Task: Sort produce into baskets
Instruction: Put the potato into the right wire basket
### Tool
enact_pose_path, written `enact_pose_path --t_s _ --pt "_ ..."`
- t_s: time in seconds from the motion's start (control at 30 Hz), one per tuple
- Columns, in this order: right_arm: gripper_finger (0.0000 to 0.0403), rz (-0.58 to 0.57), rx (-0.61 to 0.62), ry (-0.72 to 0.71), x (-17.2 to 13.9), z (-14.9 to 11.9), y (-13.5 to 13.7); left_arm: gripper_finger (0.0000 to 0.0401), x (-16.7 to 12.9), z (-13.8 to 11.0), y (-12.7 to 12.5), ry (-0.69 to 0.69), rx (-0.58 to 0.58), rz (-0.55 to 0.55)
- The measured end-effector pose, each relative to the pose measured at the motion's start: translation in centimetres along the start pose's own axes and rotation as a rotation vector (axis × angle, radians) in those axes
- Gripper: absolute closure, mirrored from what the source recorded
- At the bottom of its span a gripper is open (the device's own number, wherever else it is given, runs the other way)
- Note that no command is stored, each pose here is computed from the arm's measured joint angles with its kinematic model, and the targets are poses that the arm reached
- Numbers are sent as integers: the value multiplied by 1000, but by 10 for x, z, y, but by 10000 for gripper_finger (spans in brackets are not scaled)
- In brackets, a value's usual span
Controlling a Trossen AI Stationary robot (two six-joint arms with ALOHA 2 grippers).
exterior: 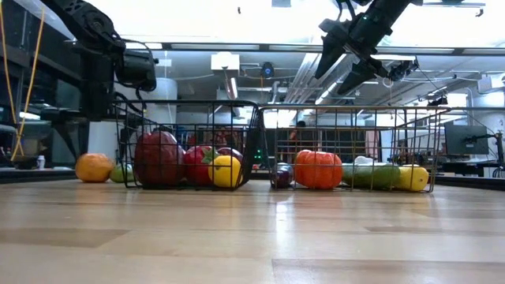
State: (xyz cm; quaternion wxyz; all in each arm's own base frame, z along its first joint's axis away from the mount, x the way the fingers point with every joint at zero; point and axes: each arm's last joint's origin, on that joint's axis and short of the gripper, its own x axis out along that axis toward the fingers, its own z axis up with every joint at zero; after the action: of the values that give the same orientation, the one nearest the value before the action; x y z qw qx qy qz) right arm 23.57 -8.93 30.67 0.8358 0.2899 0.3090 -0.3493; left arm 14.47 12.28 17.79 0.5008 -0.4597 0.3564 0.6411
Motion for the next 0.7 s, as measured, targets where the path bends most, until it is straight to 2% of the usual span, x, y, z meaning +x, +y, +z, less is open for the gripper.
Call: enact_pose_path --t_s 0.37,0.7 --pt "57 0 3 0 0 0 0 4 4 0 0 -11 -6 26" --pt "57 -1 3 0 0 0 0 4 34 -18 14 48 -97 5"
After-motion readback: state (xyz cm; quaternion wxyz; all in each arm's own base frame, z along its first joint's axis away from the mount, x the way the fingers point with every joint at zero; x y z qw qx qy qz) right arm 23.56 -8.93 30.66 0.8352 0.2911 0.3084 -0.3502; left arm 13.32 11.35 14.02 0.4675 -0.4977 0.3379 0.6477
